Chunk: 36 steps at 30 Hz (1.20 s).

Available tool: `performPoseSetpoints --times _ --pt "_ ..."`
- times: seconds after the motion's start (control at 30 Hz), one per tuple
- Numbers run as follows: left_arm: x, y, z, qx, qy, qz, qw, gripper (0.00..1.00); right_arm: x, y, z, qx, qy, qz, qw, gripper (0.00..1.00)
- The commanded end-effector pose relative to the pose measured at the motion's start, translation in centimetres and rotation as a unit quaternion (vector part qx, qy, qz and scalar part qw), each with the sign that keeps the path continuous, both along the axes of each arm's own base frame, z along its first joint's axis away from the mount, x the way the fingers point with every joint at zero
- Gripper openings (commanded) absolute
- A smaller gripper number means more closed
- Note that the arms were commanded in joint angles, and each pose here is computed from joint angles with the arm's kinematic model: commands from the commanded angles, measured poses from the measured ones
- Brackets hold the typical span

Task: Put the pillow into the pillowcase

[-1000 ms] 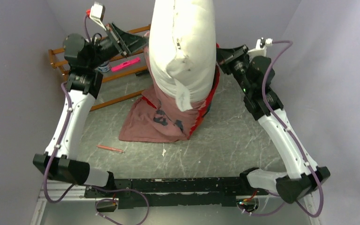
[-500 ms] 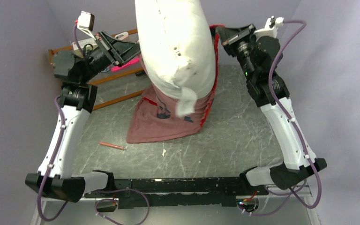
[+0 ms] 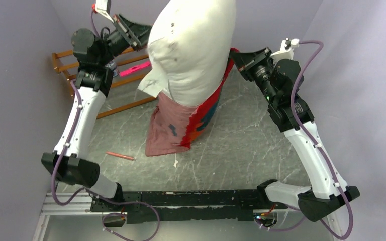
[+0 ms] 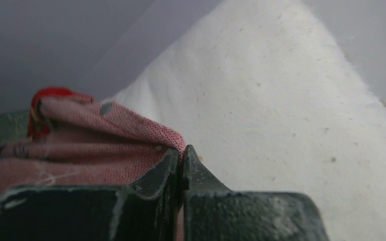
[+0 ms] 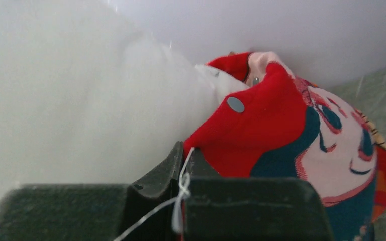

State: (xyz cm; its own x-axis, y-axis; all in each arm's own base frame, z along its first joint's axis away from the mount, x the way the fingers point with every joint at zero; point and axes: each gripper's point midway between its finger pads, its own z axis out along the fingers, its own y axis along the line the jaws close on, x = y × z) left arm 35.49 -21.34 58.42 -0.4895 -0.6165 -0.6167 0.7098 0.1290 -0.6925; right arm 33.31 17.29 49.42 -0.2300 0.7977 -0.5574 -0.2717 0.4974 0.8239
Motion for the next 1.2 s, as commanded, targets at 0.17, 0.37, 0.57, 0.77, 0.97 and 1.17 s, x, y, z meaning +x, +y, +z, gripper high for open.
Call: performPoseSetpoints --times 0.17,0.37,0.57,0.77,0.97,1.17 --pt "-13.2 3.1 2.3 -0.047 -0.077 0.029 0.995 0.05 0.7 -2.9 16.8 0.015 -0.184 -0.067 0.98 0.0" --pt "-8.0 1.6 6.1 -0.036 -0.097 0.012 0.995 0.05 -1.3 0.8 13.1 0.006 -0.17 0.049 0.984 0.0" --pt "-4.6 0.2 7.7 -0.058 -0.097 -0.038 0.993 0.05 -5.5 3.2 8.6 0.03 -0.17 0.167 0.971 0.0" --pt "-6.1 0.2 4.0 -0.047 -0.067 -0.024 0.996 0.05 -5.5 3.0 15.0 0.071 -0.233 0.165 0.956 0.0" --pt "-11.3 -2.3 0.0 -0.056 -0.043 -0.057 0.996 0.05 -0.4 0.8 17.7 0.106 -0.218 0.069 0.968 0.0" --pt "-9.4 -2.9 7.1 -0.075 -0.103 -0.02 0.992 0.05 1.5 6.4 9.1 0.017 -0.131 0.141 0.981 0.0"
